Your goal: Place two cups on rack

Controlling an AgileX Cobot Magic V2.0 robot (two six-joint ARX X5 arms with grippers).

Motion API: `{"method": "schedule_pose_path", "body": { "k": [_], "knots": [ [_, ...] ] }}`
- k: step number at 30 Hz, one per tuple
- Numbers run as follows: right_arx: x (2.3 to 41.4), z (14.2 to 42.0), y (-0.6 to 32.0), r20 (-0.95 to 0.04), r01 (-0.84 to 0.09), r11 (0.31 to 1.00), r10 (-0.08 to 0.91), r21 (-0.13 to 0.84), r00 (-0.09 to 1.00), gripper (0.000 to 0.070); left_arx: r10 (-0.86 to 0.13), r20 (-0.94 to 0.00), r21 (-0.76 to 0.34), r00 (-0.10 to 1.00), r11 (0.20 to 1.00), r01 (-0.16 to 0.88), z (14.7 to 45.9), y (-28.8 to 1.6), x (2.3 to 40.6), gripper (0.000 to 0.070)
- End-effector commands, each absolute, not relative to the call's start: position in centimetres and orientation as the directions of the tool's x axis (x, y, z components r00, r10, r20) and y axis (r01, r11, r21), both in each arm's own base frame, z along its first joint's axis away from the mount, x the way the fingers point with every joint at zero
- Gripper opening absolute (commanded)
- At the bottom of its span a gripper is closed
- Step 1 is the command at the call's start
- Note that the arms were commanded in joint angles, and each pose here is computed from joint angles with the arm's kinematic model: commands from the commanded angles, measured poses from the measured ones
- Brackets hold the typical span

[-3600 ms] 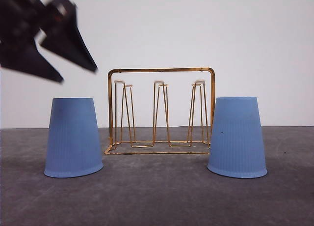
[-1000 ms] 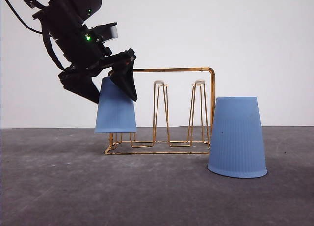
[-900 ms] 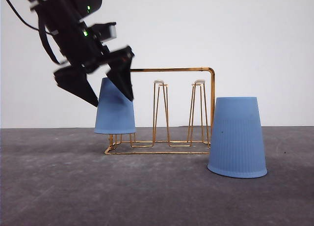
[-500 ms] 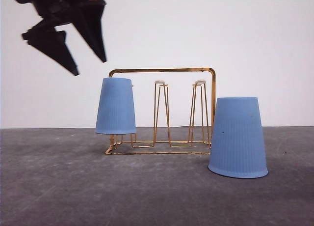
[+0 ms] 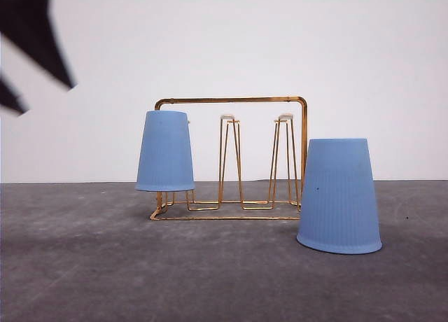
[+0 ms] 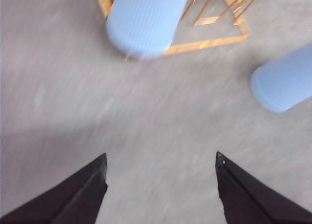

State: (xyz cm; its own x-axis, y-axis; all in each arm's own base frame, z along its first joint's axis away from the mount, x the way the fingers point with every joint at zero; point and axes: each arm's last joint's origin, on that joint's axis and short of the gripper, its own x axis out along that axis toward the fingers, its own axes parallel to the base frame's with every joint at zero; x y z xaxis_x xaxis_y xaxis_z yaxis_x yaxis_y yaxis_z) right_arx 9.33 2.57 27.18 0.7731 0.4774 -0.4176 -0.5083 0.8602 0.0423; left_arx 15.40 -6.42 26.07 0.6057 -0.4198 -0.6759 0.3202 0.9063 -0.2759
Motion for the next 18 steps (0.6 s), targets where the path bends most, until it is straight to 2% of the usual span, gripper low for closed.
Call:
{"method": "schedule_pose_path", "body": {
  "k": [1, 9, 11, 13, 15, 18],
  "knots": [
    [9.7, 27.4, 2.8, -0.415, -0.53, 0.845, 0.507, 0.067, 0.756, 0.0444, -0.409, -0.657, -0.305, 0.633, 0.913, 0.272, 25.7, -6.1, 14.5, 0.0405],
    [12.6, 26.8, 4.3, -0.448, -0.601, 0.789, 0.586, 0.126, 0.676, 0.0448, -0.425, -0.579, -0.328, 0.696, 0.903, 0.279, 25.5, -5.0, 11.9, 0.0405],
    [13.6, 26.6, 4.7, -0.452, -0.607, 0.785, 0.59, 0.125, 0.669, 0.0484, -0.428, -0.569, -0.329, 0.702, 0.901, 0.283, 25.6, -5.0, 11.7, 0.0405],
    [14.8, 26.2, 5.2, -0.46, -0.612, 0.78, 0.595, 0.132, 0.659, 0.057, -0.428, -0.569, -0.329, 0.702, 0.901, 0.283, 25.7, -5.0, 11.7, 0.0405],
    [15.9, 25.7, 5.6, -0.471, -0.613, 0.777, 0.598, 0.142, 0.648, 0.0627, -0.428, -0.57, -0.329, 0.702, 0.901, 0.282, 25.6, -5.0, 11.7, 0.0405],
    [17.5, 24.8, 6.3, -0.489, -0.614, 0.774, 0.601, 0.158, 0.632, 0.0638, -0.428, -0.571, -0.329, 0.701, 0.901, 0.282, 25.6, -5.0, 11.7, 0.0405]
  ]
}}
